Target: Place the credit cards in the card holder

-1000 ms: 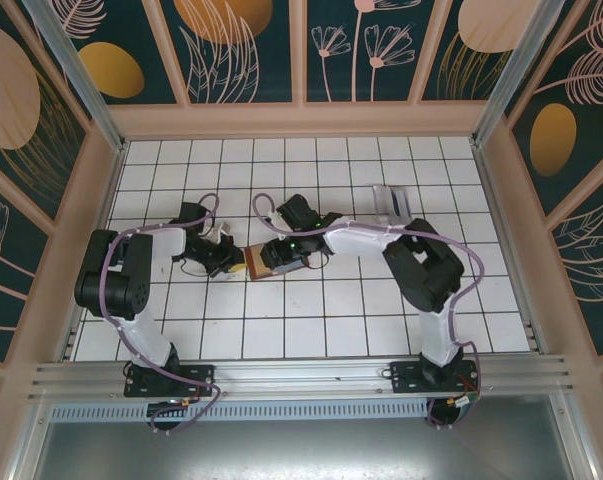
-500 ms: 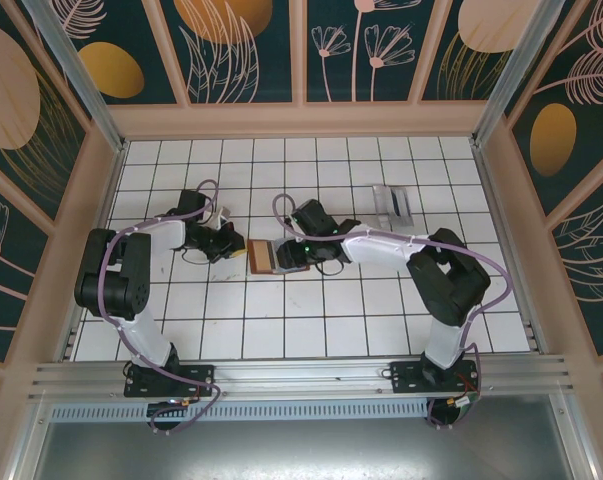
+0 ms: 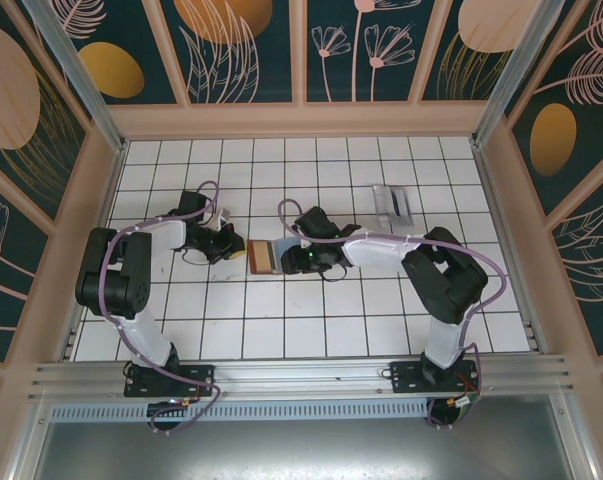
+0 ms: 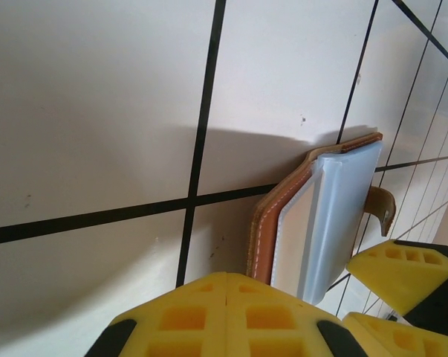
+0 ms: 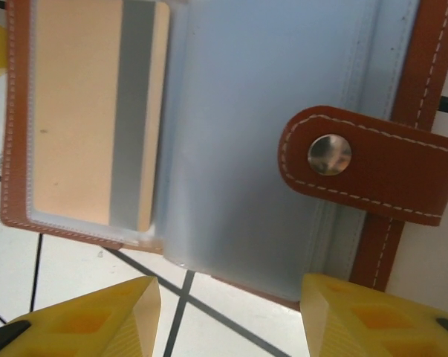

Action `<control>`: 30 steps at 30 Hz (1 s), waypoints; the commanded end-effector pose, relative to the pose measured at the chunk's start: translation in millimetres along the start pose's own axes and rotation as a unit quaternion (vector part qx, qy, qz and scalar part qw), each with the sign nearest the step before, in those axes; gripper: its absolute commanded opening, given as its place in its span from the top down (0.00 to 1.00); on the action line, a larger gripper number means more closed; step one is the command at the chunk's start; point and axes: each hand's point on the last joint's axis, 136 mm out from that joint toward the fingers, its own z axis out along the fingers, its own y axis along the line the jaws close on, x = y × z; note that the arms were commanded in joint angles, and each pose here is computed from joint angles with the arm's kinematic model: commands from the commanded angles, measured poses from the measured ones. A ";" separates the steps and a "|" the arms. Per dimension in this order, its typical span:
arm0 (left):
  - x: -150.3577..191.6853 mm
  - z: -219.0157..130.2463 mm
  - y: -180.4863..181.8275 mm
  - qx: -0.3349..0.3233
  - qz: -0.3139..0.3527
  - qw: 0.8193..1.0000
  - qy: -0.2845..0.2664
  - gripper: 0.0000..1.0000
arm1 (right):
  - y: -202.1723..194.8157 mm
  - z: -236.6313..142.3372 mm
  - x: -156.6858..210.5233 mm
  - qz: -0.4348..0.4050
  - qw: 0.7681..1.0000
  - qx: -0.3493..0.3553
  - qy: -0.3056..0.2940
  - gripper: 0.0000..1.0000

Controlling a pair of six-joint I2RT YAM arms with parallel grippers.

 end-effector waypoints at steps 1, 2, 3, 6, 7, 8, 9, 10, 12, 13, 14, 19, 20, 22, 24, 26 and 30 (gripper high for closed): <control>7.2 2.4 3.6 -0.002 -0.002 1.000 0.011 0.97 | -5.0 6.4 -5.9 0.009 1.000 0.001 -0.004 0.47; 7.9 2.1 5.0 -0.006 -0.001 1.000 0.010 0.97 | -2.5 8.1 -5.4 0.006 1.000 -0.006 -0.002 0.47; 8.1 2.0 6.0 -0.008 -0.002 1.000 0.010 0.97 | -0.7 8.4 -5.9 0.003 1.000 -0.010 -0.002 0.47; 10.0 3.3 6.9 -0.008 -0.002 1.000 0.019 0.97 | 1.0 9.7 -6.4 0.000 1.000 -0.013 0.002 0.47; 10.3 2.9 6.9 -0.009 -0.002 1.000 0.019 0.97 | 2.7 9.1 -7.4 -0.002 1.000 -0.017 0.000 0.48; 10.0 2.0 6.7 -0.011 0.000 1.000 0.016 0.97 | 3.5 9.4 -7.7 -0.003 1.000 -0.019 0.001 0.49; 9.6 1.8 7.2 -0.012 0.000 1.000 0.015 0.97 | 4.7 9.5 -8.5 -0.005 1.000 -0.021 0.001 0.49; 9.4 1.9 7.0 -0.011 -0.001 1.000 0.014 0.97 | 4.9 9.8 -8.6 -0.006 1.000 -0.020 0.002 0.50; 10.4 2.8 6.8 -0.008 -0.003 1.000 0.017 0.97 | 5.1 10.8 -9.0 -0.007 1.000 -0.020 0.004 0.51; 10.6 3.2 7.2 -0.009 -0.003 1.000 0.018 0.97 | 5.9 11.7 -9.2 -0.007 1.000 -0.023 0.003 0.51; 10.1 2.8 7.3 -0.009 -0.002 1.000 0.016 0.97 | 7.2 12.5 -9.2 -0.007 1.000 -0.027 0.004 0.52; 10.4 4.3 6.8 -0.005 -0.004 1.000 0.020 0.97 | 16.1 11.9 -14.6 -0.011 0.999 -0.044 0.002 0.62; 10.5 4.0 6.7 -0.006 -0.004 1.000 0.019 0.97 | 17.2 11.7 -16.1 -0.013 0.999 -0.045 0.000 0.61; 10.1 3.3 7.1 -0.006 -0.003 1.000 0.014 0.97 | 19.7 11.3 -18.5 -0.017 0.999 -0.048 0.000 0.67; 10.9 4.7 7.2 -0.004 -0.004 1.000 0.017 0.97 | 24.1 10.8 -20.9 -0.023 0.998 -0.057 -0.001 0.70; 12.3 6.2 9.3 -0.005 -0.006 1.000 0.022 0.97 | 28.6 10.9 -21.9 -0.027 0.997 -0.068 -0.001 0.70; 13.2 7.7 10.4 -0.002 -0.008 1.000 0.023 0.97 | 37.7 10.9 -26.9 -0.030 0.995 -0.090 -0.003 0.68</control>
